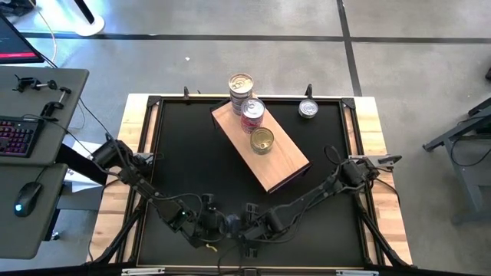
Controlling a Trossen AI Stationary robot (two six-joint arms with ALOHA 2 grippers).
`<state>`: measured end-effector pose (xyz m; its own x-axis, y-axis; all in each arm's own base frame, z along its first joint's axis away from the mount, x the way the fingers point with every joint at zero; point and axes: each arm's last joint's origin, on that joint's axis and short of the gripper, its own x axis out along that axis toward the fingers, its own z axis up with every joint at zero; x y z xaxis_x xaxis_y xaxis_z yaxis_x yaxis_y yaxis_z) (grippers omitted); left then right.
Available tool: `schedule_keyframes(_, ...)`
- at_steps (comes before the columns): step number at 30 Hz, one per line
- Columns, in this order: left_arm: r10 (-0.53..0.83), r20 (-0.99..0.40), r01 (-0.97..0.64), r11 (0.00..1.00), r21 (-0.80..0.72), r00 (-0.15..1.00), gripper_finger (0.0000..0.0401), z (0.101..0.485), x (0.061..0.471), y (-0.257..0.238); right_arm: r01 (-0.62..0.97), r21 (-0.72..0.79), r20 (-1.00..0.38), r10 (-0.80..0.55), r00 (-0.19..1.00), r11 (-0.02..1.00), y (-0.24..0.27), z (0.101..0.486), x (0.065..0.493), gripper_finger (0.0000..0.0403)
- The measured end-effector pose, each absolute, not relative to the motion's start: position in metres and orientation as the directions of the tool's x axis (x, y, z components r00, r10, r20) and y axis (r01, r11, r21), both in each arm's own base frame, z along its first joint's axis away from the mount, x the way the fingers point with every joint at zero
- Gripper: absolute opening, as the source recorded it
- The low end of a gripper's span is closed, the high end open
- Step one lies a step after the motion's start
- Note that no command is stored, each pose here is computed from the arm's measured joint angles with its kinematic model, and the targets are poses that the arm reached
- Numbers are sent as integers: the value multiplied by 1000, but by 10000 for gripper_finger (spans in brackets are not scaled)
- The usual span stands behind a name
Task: Stack canned seafood by type on shelf
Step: Put the green tuna can on the shelf
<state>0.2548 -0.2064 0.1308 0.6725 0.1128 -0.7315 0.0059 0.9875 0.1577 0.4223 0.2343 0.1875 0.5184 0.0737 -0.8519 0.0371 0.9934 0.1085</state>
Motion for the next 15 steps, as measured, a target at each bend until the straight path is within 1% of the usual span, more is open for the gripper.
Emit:
schedule_keyframes(6, 108, -737, 11, 988, 155, 667, 0, 130, 254, -206, 40, 89, -823, 51, 566, 995, 235, 201, 428, 0)
schedule_keyframes(15, 113, -733, -40, 992, 117, 671, 0, 130, 255, -206, 49, 79, -807, 35, 590, 996, 228, 204, 434, 0)
